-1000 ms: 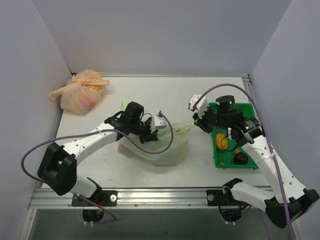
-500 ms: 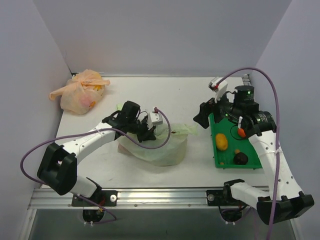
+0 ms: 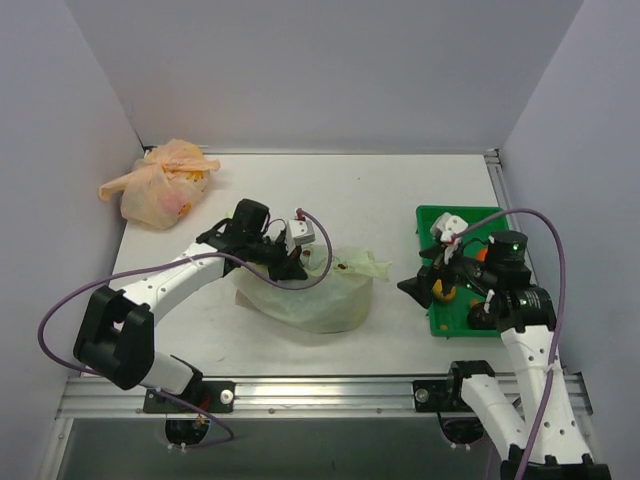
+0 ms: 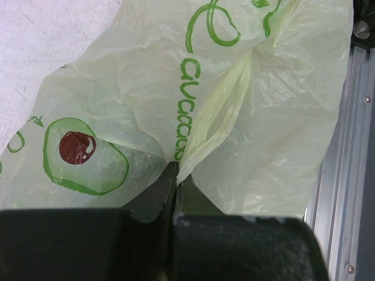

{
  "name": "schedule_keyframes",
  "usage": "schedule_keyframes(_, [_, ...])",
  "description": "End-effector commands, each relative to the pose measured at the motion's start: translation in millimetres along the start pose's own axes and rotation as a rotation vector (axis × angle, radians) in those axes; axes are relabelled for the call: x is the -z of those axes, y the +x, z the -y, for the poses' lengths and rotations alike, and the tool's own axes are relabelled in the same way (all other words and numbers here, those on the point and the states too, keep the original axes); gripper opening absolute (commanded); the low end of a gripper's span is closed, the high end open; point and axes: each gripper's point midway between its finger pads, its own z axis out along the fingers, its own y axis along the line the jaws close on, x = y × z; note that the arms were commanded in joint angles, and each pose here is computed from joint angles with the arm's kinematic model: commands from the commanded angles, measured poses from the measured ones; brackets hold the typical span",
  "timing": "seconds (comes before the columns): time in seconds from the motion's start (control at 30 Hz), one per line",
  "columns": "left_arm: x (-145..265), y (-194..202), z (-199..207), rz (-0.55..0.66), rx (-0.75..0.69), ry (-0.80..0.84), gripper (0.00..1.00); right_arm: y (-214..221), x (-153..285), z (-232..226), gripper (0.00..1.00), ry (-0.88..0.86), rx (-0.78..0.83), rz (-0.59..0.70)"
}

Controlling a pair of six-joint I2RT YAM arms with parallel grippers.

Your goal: Place the fake fruits into the plastic bag and tie a complex knot

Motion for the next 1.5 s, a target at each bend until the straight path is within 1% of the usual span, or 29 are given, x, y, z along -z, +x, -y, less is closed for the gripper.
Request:
schedule_keyframes(0.0, [7.2,-13.8,7.9,0.039,-0.038,0.026,0.00,-19.3,16.2,17.4,1.00,0.050,0.145,0.109])
schedule_keyframes(0.1, [4.0,-12.6,7.2,0.040,-0.030,0.036,0.00,-13.7,3.3,8.7,1.00,-0.037,0.095,0.125])
schedule_keyframes(0.13, [2.6,-13.3,7.4,0.045,-0.020,0.042,0.00,-12.2,-7.3,14.8,1.00,-0.026,0.053,0.149])
schedule_keyframes(0.17, [1.3,-12.6,7.2,0.046,-0.011,0.049,0.00,-13.0,-14.2,18.6,1.00,-0.012,0.047,0.163])
schedule_keyframes(0.2, [-0.3,-12.2,7.4,0.047,0.003,0.055,0.00,-12.8,-23.7,16.2,1.00,-0.025,0.067,0.171])
schedule_keyframes(0.23, [-1.2,-14.5,6.8,0.058,0.015,0.057,0.00,-23.0,-34.7,12.7,1.00,-0.028,0.147,0.214])
schedule_keyframes(0.3, [-1.2,-17.1,10.5,0.078,0.032,0.086,0.00,-13.0,-49.7,6.8,1.00,-0.039,0.174,0.225])
schedule_keyframes(0.33, [-1.4,-18.9,11.2,0.084,0.035,0.092,0.00,-22.9,-56.9,-0.9,1.00,-0.058,0.235,0.269])
schedule_keyframes(0.47, [-3.0,-20.6,10.7,0.089,0.037,0.105,0.00,-13.0,-78.1,-8.6,1.00,-0.098,0.281,0.262])
schedule_keyframes(0.53, [-4.7,-21.0,9.1,0.088,0.042,0.108,0.00,-8.6,-91.6,-4.3,0.98,-0.100,0.264,0.247])
schedule_keyframes(0.57, [-5.4,-21.3,8.3,0.088,0.043,0.108,0.00,-9.6,-97.0,-4.7,0.96,-0.102,0.250,0.247])
schedule_keyframes(0.6, [-6.7,-21.9,7.6,0.090,0.047,0.112,0.00,-12.5,-106.0,-1.5,0.91,-0.102,0.207,0.249])
schedule_keyframes(0.67, [-7.7,-22.5,7.0,0.091,0.058,0.114,0.00,-17.0,-117.0,-1.1,0.83,-0.098,0.152,0.251])
schedule_keyframes(0.7, [-8.8,-22.4,7.1,0.090,0.060,0.117,0.00,-18.3,-125.1,0.1,0.75,-0.099,0.131,0.255])
schedule_keyframes(0.73, [-8.7,-23.0,6.0,0.091,0.064,0.114,0.00,-20.2,-128.8,-2.7,0.72,-0.108,0.094,0.258])
schedule_keyframes(0.77, [-8.8,-23.7,5.4,0.093,0.062,0.111,0.00,-18.5,-134.6,-11.7,0.67,-0.136,0.091,0.252])
schedule_keyframes(0.87, [-10.9,-22.5,4.0,0.092,0.065,0.110,0.00,-12.0,-141.4,-24.4,0.60,-0.171,0.086,0.234])
schedule_keyframes(0.93, [-12.9,-21.3,2.5,0.092,0.071,0.108,0.00,-5.3,-143.8,-33.5,0.57,-0.192,0.060,0.218])
schedule_keyframes(1.0, [-15.2,-20.3,1.4,0.092,0.074,0.113,0.00,-3.8,-144.0,-36.4,0.59,-0.197,0.040,0.217])
schedule_keyframes(1.03, [-16.1,-19.4,1.0,0.090,0.081,0.114,0.00,-2.9,-143.6,-37.4,0.63,-0.197,0.025,0.214])
schedule_keyframes(1.07, [-16.7,-19.4,1.2,0.091,0.082,0.118,0.00,-6.9,-140.6,-38.4,0.78,-0.197,0.007,0.221])
schedule_keyframes(1.1, [-16.9,-20.2,1.5,0.094,0.081,0.122,0.00,-7.0,-138.5,-38.8,0.86,-0.196,-0.009,0.212])
schedule_keyframes(1.17, [-16.5,-22.5,2.5,0.100,0.078,0.130,0.00,-18.3,-129.5,-34.8,0.95,-0.180,-0.015,0.235])
schedule_keyframes(1.23, [-15.2,-24.8,3.0,0.104,0.070,0.130,0.00,-22.3,-120.8,-22.8,0.96,-0.145,-0.011,0.245])
schedule_keyframes(1.37, [-13.1,-27.2,6.4,0.107,0.060,0.145,0.00,-31.9,-102.1,-4.9,0.96,-0.111,0.055,0.268])
schedule_keyframes(1.47, [-12.0,-27.5,8.6,0.110,0.056,0.152,0.00,-37.4,-90.5,-2.4,0.96,-0.132,0.136,0.270])
